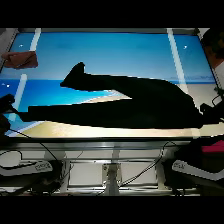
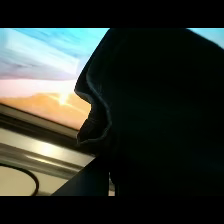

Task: Fold the clothes and pants, and hang the long-sleeved shirts on hangers.

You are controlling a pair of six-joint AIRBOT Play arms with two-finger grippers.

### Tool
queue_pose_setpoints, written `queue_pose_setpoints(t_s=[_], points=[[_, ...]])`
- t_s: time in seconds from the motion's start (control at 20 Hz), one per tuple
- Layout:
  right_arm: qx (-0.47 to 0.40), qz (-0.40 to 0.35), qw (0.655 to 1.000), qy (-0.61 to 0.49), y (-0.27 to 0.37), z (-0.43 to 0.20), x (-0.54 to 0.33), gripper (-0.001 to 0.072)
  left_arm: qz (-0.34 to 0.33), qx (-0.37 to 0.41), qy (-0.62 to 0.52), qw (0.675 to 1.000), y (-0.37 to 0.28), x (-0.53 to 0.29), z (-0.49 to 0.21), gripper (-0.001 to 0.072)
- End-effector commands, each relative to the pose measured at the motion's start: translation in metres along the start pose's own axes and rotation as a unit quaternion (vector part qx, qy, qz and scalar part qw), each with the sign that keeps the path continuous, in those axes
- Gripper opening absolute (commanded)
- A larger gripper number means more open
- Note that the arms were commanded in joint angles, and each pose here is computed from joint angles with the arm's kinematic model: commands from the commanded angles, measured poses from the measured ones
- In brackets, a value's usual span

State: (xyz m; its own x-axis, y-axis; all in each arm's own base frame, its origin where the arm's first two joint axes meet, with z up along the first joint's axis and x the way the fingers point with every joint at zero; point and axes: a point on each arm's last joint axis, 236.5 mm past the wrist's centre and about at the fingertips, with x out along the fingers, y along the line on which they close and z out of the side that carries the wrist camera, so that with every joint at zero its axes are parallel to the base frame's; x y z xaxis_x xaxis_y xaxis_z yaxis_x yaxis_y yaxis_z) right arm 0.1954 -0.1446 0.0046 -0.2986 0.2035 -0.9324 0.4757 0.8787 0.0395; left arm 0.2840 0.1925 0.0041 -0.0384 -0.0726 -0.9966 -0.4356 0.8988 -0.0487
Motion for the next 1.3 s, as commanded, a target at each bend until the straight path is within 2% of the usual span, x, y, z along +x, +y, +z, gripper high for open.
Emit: queue_pose_setpoints(t_s=[0.0, 0.25, 0.5, 0.6, 0.65, 0.7, 0.75, 0.8, 0.85, 0.9, 0.95, 1.0, 1.25], points=[[0.044, 0.002, 0.997, 0.059, -0.027, -0.027, 0.026, 0.0045, 0.001, 0.001, 0.077, 0.997, 0.003, 0.016, -0.025, 0.0022], [0.056, 0.002, 0.998, 0.009, -0.038, -0.006, 0.028, 0.0048, 0.001, 0.005, 0.172, 0.985, 0.005, 0.032, -0.064, 0.0021], [0.053, -0.002, 0.998, -0.015, -0.041, 0.005, 0.028, 0.0048, -0.025, 0.039, 0.290, 0.956, -0.003, 0.054, -0.126, 0.0023], [0.053, -0.004, 0.998, -0.022, -0.042, 0.008, 0.028, 0.0049, 0.002, 0.043, 0.317, 0.948, 0.010, 0.058, -0.139, 0.0026], [0.053, -0.004, 0.998, -0.024, -0.042, 0.009, 0.028, 0.0048, 0.014, 0.043, 0.322, 0.946, 0.016, 0.058, -0.141, 0.0053], [0.053, -0.004, 0.998, -0.024, -0.042, 0.009, 0.028, 0.0049, 0.021, 0.043, 0.324, 0.945, 0.020, 0.058, -0.141, 0.0130], [0.053, -0.002, 0.998, -0.024, -0.041, 0.009, 0.028, 0.0050, 0.022, 0.043, 0.323, 0.945, 0.020, 0.058, -0.141, 0.0339], [0.052, 0.000, 0.998, -0.024, -0.040, 0.009, 0.028, 0.0088, 0.025, 0.042, 0.316, 0.947, 0.021, 0.060, -0.138, 0.0625], [0.048, 0.003, 0.999, -0.024, -0.039, 0.010, 0.028, 0.0211, 0.029, 0.034, 0.308, 0.950, 0.022, 0.063, -0.135, 0.0701], [0.042, 0.007, 0.999, -0.026, -0.036, 0.010, 0.028, 0.0384, 0.031, 0.035, 0.304, 0.952, 0.022, 0.064, -0.133, 0.0701], [0.038, 0.011, 0.999, -0.027, -0.035, 0.011, 0.028, 0.0514, 0.033, 0.036, 0.295, 0.954, 0.023, 0.067, -0.129, 0.0701], [0.038, 0.011, 0.999, -0.032, -0.035, 0.013, 0.028, 0.0547, 0.035, 0.037, 0.283, 0.958, 0.024, 0.070, -0.124, 0.0700], [0.039, 0.008, 0.995, -0.086, -0.038, 0.032, -0.007, 0.0546, 0.046, 0.036, 0.233, 0.971, 0.029, 0.057, -0.094, 0.0698]])
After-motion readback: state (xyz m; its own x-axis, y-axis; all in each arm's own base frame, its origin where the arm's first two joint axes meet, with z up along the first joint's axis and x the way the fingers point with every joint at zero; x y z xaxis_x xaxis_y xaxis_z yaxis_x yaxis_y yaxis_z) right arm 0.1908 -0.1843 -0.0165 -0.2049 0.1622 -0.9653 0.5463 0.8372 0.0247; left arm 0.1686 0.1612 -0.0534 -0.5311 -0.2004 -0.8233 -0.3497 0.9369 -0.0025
